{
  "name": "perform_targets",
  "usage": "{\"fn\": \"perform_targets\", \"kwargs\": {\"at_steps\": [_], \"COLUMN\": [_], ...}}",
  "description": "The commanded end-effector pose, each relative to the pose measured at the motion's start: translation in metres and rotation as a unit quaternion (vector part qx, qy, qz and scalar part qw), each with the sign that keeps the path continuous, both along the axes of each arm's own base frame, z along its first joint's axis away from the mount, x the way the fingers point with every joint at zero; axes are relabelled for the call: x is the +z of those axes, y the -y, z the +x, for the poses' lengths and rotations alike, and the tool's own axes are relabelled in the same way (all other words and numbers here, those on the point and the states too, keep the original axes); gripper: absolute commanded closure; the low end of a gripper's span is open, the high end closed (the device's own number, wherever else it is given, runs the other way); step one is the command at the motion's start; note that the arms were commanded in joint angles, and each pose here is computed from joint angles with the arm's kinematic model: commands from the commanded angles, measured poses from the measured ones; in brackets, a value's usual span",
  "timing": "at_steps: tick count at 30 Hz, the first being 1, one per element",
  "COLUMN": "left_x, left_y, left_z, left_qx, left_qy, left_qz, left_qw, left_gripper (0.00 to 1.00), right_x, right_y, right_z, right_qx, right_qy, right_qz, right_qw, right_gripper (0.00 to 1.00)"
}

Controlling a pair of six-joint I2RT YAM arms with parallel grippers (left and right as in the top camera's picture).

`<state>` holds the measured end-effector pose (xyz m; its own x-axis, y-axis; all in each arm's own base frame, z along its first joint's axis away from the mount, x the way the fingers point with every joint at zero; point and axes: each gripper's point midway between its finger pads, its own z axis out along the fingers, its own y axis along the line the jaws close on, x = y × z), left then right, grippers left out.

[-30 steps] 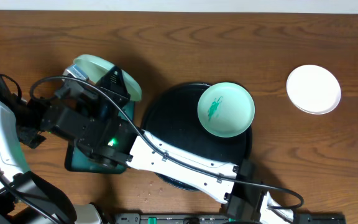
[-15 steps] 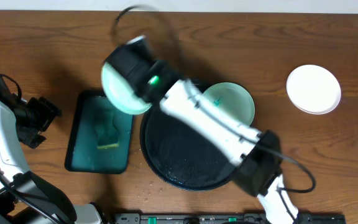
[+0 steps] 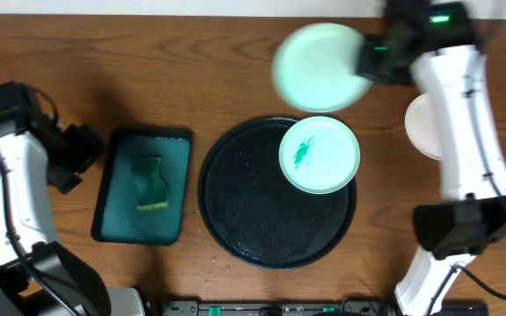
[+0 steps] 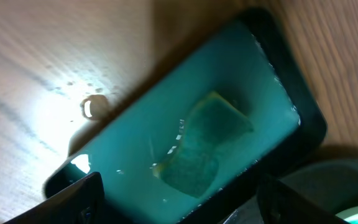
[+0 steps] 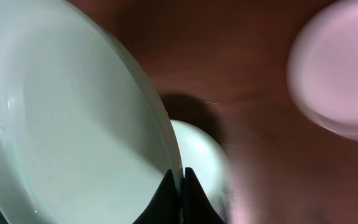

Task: Clean dirty plates on tray and stack at the side
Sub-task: 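Carry the green plate right and stack it on the white plate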

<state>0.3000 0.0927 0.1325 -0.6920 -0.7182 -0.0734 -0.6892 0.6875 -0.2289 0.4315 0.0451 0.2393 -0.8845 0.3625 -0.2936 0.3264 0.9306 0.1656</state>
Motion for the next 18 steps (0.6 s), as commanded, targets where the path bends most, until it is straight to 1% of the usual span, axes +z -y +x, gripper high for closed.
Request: {"fn": "perform_targets", "kwargs": {"at_steps": [1, 4, 6, 9, 12, 15, 18], "left_x": [0.001, -0.001, -0.001, -0.003, -0.003, -0.003, -0.003], "left_y": [0.013, 0.026, 0.031, 0.035, 0.037, 0.037, 0.037], "left_z": [0.007, 0.011, 0.013, 0.013, 0.013, 0.013, 0.013], "left_qx": [-0.026, -0.047, -0.056, -0.064, -0.069, -0.069, -0.069], "left_qy": [-0.001, -0.001, -0.001, -0.006, -0.008, -0.008, -0.008], "left_qz": [0.013, 0.013, 0.013, 0.019, 0.022, 0.022, 0.022], "left_qw": [1.0, 0.999, 0.998, 0.998, 0.997, 0.997, 0.997], "left_gripper": [0.21, 0.21, 0.21, 0.21, 0.21, 0.21, 0.2], "right_x": [-0.003, -0.018, -0.028, -0.049, -0.07, -0.091, -0.122], "right_y": [0.052, 0.109, 0.135, 0.182, 0.214, 0.231, 0.253], "right_z": [-0.01, -0.023, -0.032, -0.051, -0.068, -0.078, -0.098], "right_qx": [-0.05, -0.107, -0.133, -0.195, -0.239, -0.263, -0.3], "right_qy": [-0.02, -0.048, -0.059, -0.08, -0.089, -0.089, -0.1], "right_qz": [0.013, 0.026, 0.042, 0.061, 0.087, 0.123, 0.135], "right_qw": [0.998, 0.993, 0.988, 0.976, 0.963, 0.953, 0.939], "right_gripper": [0.99, 0.99, 0.99, 0.99, 0.99, 0.98, 0.99]}}
